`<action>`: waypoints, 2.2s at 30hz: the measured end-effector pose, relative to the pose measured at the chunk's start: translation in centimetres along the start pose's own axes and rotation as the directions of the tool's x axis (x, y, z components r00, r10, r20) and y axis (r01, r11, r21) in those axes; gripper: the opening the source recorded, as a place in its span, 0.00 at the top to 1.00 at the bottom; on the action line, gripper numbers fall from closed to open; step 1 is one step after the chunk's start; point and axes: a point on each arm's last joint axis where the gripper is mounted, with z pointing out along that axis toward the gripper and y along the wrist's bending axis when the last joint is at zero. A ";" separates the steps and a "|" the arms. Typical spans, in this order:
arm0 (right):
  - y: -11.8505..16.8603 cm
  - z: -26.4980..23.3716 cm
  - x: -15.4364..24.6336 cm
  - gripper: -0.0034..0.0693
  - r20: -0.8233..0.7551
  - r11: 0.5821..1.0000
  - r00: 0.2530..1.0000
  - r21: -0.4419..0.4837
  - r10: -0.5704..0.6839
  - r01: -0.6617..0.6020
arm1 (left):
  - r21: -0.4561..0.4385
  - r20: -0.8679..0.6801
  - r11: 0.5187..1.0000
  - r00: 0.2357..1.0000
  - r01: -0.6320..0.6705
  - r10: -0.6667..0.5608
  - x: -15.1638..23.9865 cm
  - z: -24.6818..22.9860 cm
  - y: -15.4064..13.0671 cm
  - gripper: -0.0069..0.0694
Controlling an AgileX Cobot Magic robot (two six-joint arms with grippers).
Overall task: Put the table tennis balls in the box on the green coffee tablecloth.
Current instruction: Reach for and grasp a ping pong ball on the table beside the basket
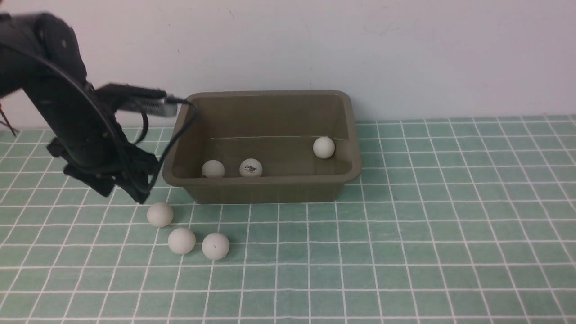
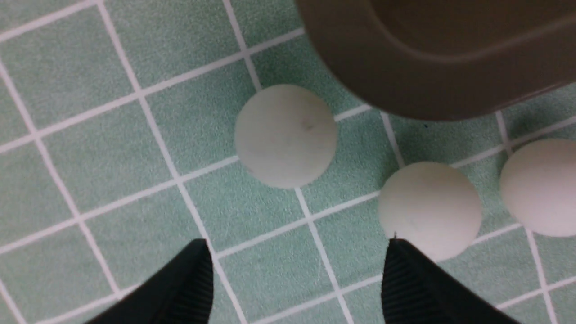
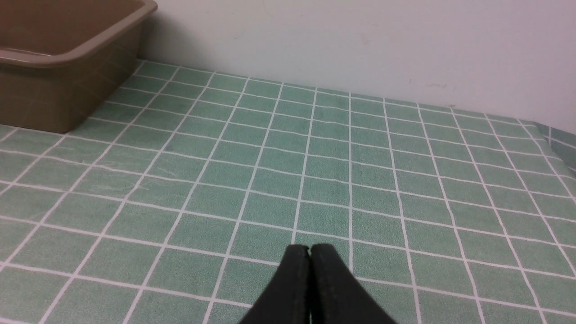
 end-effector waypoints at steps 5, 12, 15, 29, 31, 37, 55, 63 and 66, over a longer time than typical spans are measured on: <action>0.0 0.0 0.0 0.98 0.000 1.000 1.000 0.000 0.000 0.000 | -0.008 0.037 0.999 0.998 -0.052 0.052 0.5 1.3 0.0 0.32; 0.0 0.0 0.0 0.98 0.000 1.000 1.000 0.000 0.000 0.000 | -0.025 0.104 0.997 0.991 -0.079 0.081 0.0 1.6 0.1 0.32; 0.0 0.0 0.0 0.98 0.000 1.000 1.000 0.000 0.000 0.000 | -0.026 0.121 0.997 0.990 -0.074 0.076 -0.2 1.7 0.2 0.32; 0.0 0.0 0.0 0.98 0.000 1.000 1.000 0.000 0.000 0.000 | 0.004 0.134 0.998 0.989 -0.066 0.065 -0.5 3.4 0.2 0.32; 0.0 0.0 0.0 0.98 0.000 1.000 1.000 0.000 0.000 0.000 | 0.003 0.146 0.998 0.988 -0.060 0.059 -0.6 3.3 0.2 0.32; 0.0 0.0 0.0 0.98 0.000 1.000 1.000 0.000 0.000 0.000 | -0.004 0.164 0.997 0.983 -0.080 0.079 -0.8 3.3 0.2 0.32; 0.0 0.0 0.0 0.98 0.000 1.000 1.000 0.000 0.000 0.000 | 0.026 0.127 0.997 0.990 -0.067 0.063 -0.7 5.6 0.4 0.32; 0.0 0.0 0.0 0.98 0.000 1.000 1.000 0.000 0.000 0.000 | 0.027 0.125 0.998 0.990 -0.064 0.060 -0.7 5.6 0.4 0.35; 0.0 0.0 0.0 0.98 0.000 1.000 1.000 0.000 0.000 0.000 | 0.027 0.125 0.998 0.990 -0.063 0.059 -0.7 5.6 0.4 0.42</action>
